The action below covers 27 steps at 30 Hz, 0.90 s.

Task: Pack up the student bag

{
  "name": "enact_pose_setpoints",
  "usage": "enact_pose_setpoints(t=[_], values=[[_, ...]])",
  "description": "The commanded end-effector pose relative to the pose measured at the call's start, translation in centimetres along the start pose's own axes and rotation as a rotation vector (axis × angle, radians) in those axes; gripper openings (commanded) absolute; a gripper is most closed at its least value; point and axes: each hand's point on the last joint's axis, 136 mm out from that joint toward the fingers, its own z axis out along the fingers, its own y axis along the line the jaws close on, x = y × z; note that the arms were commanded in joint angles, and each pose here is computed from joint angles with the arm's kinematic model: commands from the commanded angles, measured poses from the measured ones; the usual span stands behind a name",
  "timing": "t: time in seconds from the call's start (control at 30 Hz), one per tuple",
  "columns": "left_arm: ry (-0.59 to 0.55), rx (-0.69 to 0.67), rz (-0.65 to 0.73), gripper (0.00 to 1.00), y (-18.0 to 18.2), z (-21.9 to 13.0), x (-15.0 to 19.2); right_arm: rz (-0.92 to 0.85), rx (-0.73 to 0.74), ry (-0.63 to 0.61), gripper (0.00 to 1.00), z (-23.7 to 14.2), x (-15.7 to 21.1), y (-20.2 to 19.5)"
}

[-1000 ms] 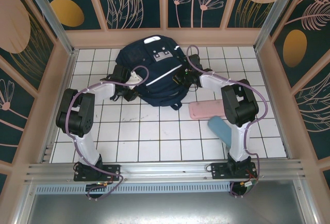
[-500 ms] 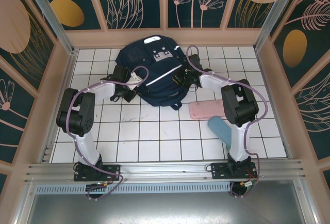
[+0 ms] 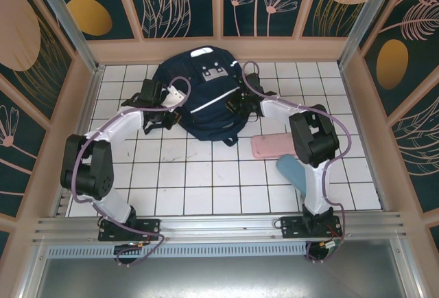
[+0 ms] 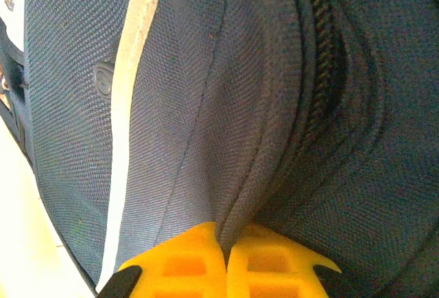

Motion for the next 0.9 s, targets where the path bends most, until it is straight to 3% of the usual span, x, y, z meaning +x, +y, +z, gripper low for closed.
enact_pose_setpoints(t=[0.0,0.17,0.3,0.37,0.57,0.63,0.77,0.87], values=[[-0.066,-0.123,-0.099,0.12,1.6,-0.8,-0.6,-0.042,-0.084,-0.130,0.02,1.3,-2.9,2.8],[-0.092,-0.226,-0.380,0.44,4.8,-0.1,-1.9,-0.046,-0.021,-0.199,0.01,0.1,-5.3,1.2],[-0.118,-0.230,-0.662,0.55,5.7,1.6,-1.7,-0.061,0.044,-0.273,0.00,-1.2,-8.4,-1.0],[-0.136,-0.183,-0.743,0.55,5.2,2.3,-1.8,-0.072,0.081,-0.312,0.00,-2.0,-10.3,-2.1],[-0.204,-0.230,-0.948,0.65,8.1,2.4,-1.7,-0.142,0.136,-0.411,0.02,-5.2,-14.7,-3.1],[-0.210,-0.213,-0.988,0.67,8.6,2.9,-1.9,-0.184,0.114,-0.414,0.11,-6.0,-15.5,-2.2],[-0.209,-0.143,-1.080,0.68,8.6,4.6,-2.2,-0.244,0.081,-0.390,0.36,-7.7,-14.9,-0.2],[-0.223,-0.117,-1.167,0.68,8.5,5.3,-1.9,-0.258,0.063,-0.366,0.43,-8.9,-12.9,0.8]])
